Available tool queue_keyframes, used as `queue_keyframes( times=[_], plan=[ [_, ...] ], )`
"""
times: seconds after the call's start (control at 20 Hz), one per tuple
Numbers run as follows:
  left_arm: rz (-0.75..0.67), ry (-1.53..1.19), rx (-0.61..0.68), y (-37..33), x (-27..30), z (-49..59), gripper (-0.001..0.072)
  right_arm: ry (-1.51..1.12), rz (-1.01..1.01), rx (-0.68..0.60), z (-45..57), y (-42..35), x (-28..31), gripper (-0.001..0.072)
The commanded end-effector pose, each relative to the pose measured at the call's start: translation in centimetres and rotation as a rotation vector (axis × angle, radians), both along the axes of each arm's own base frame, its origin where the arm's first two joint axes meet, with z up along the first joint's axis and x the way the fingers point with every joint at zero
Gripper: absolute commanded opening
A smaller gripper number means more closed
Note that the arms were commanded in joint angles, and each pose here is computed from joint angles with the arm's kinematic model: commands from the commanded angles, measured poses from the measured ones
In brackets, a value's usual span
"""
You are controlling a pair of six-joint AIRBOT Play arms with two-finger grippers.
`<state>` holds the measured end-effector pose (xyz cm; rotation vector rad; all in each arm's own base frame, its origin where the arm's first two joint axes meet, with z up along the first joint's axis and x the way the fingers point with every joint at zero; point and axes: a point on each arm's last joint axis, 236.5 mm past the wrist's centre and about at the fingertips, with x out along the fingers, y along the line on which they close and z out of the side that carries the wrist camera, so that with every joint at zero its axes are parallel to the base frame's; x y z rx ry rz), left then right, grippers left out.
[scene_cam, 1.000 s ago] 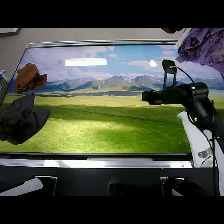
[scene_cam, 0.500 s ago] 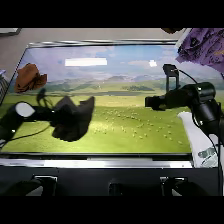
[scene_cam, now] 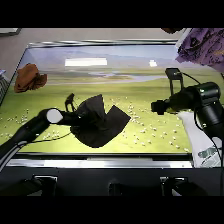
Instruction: Fold the clothes and pants, and hang the long-sleeved shirts on hangers.
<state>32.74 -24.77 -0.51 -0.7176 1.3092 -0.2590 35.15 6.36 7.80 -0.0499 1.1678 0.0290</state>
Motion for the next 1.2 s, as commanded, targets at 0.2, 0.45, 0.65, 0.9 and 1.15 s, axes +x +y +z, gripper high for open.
queue_keyframes(
  times=[0.2,0.45,0.65,0.9,1.15],
  plan=[
    [0.2,-0.122,0.051,15.9,6.5,5.0,0.0715,0.165,-0.317,0.609,-7.7,5.5,2.5,0.039],
    [0.307,-0.123,0.068,21.0,7.2,4.8,0.0716,0.339,-0.21,0.778,-13.6,13.4,1.5,0.0489],
    [0.319,-0.125,0.086,22.0,7.2,4.6,0.0716,0.31,-0.217,0.748,-16.0,15.3,2.3,0.0489],
    [0.287,-0.091,0.098,21.9,7.2,3.0,0.0715,0.318,-0.248,0.732,-17.7,15.3,2.6,0.0487],
    [0.285,-0.028,0.094,22.0,7.3,0.5,0.0715,0.287,-0.263,0.726,-18.1,15.0,3.3,0.0139]
  ],
)
